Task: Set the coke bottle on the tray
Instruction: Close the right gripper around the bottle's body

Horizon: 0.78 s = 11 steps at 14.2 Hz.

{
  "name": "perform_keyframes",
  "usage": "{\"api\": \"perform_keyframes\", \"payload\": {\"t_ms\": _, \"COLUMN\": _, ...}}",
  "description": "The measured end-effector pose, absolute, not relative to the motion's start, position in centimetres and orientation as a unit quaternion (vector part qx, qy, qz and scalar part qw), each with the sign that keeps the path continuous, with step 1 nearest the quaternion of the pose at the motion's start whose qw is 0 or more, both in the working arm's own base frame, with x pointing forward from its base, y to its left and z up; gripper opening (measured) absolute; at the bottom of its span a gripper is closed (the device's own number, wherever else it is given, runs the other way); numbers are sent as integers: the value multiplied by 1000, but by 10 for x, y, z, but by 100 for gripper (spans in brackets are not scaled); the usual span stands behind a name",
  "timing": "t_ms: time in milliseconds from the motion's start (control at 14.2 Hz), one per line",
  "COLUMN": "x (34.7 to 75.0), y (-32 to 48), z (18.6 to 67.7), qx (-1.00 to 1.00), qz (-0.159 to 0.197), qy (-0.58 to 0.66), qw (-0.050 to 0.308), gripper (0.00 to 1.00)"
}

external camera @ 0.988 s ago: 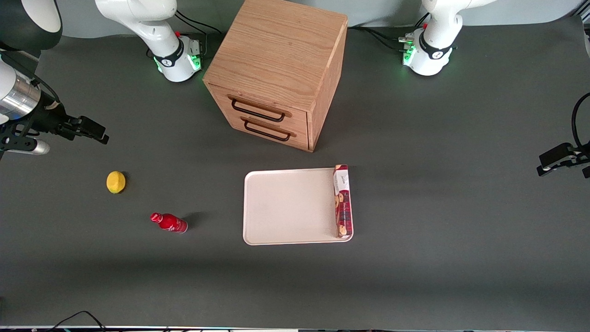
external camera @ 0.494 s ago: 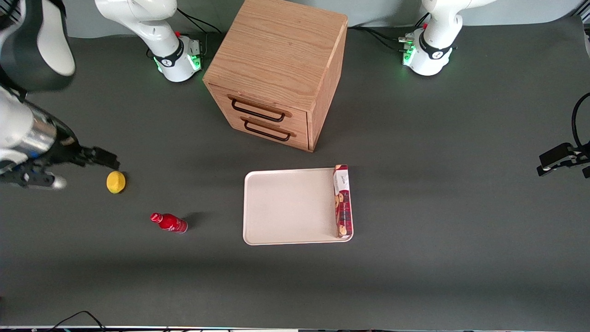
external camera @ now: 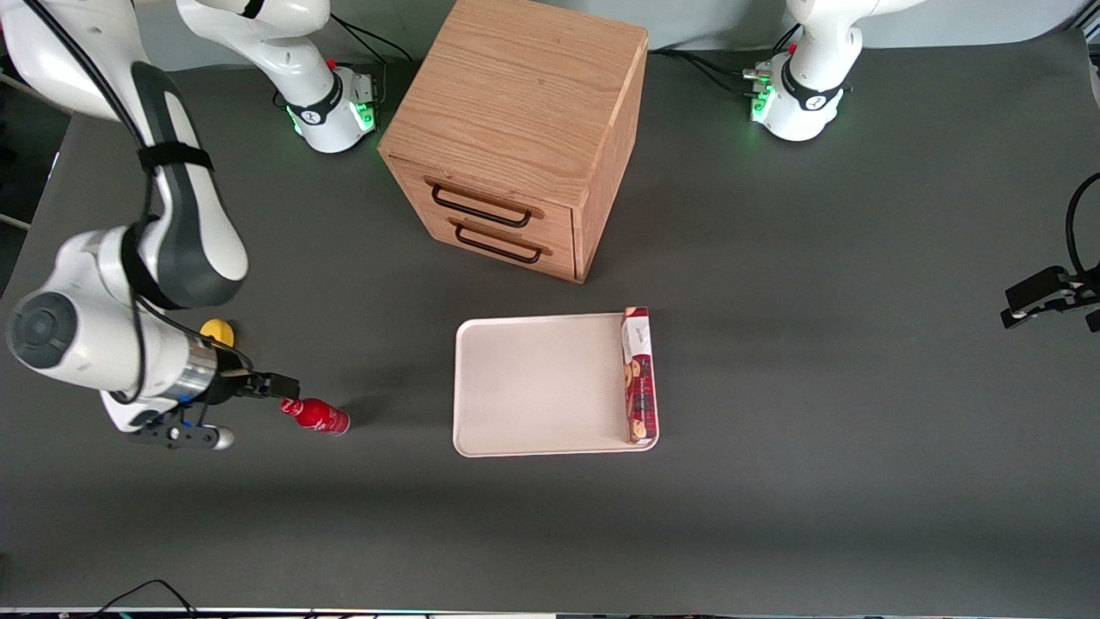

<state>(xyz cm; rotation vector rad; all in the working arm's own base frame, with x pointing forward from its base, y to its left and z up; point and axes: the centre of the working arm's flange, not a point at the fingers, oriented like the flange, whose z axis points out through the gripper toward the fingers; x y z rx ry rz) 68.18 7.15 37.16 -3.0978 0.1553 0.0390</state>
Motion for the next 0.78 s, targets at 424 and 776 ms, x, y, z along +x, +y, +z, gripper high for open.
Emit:
{"api": "perform_keyframes", "payload": {"t_ms": 424, "x": 687, "y": 74, "z": 329, "qx": -999, "qz": 10, "qy": 48, "qw": 6, "gripper": 93}}
{"api": "perform_keyframes", "payload": {"t_ms": 776, "x": 685, "y": 75, "z": 323, "qx": -999, "qz": 10, "qy": 48, "qw": 6, "gripper": 53}}
